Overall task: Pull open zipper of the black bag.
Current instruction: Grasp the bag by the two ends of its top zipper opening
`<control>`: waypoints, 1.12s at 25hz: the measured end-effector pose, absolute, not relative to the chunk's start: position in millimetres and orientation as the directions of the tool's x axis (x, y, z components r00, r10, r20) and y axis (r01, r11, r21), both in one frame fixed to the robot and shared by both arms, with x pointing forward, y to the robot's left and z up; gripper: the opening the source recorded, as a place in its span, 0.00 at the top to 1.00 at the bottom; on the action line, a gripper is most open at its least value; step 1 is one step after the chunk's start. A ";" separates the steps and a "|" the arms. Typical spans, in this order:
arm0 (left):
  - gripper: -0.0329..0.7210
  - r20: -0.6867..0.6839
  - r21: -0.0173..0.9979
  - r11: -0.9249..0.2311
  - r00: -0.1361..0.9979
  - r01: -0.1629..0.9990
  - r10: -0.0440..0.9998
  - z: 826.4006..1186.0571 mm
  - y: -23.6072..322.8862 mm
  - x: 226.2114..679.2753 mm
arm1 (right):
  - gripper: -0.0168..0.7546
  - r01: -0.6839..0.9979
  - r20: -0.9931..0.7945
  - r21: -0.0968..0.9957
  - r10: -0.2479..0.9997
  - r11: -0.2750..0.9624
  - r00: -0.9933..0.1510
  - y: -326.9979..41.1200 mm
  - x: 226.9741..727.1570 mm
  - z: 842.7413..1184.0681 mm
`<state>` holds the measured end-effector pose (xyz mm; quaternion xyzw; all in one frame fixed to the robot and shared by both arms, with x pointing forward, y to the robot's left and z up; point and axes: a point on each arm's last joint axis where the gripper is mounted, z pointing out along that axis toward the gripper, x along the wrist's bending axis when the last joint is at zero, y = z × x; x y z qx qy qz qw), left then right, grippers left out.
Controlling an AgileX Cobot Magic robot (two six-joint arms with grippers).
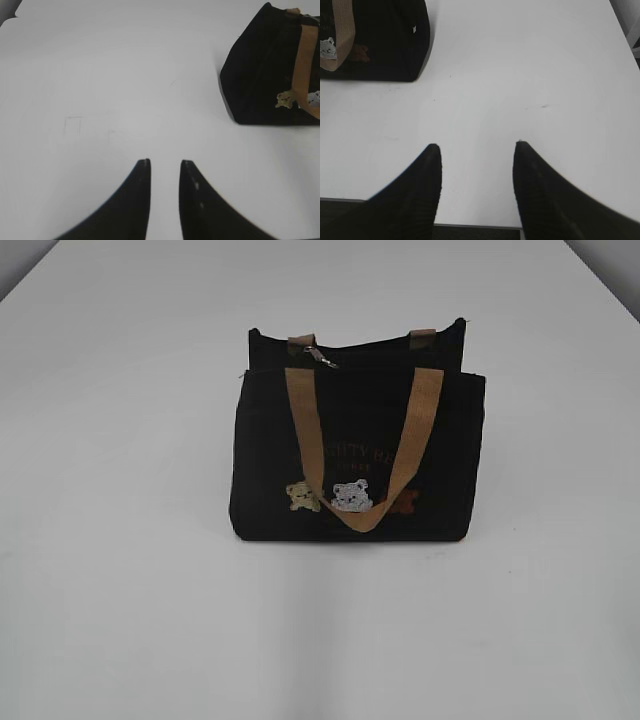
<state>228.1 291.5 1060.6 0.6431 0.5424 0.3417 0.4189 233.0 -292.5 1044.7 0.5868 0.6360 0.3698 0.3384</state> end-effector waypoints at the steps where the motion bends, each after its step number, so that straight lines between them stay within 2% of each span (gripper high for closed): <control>1: 0.76 -0.015 0.909 -0.061 0.178 0.411 0.984 1060.6 291.5 228.1 | 0.50 0.496 0.004 0.867 0.997 0.038 -0.082 -292.5 233.0 1044.7; 28: 0.76 -0.015 0.909 -0.061 0.178 0.411 0.984 1060.6 291.5 228.1 | 0.50 0.496 0.004 0.867 0.997 0.038 -0.082 -292.5 233.0 1044.7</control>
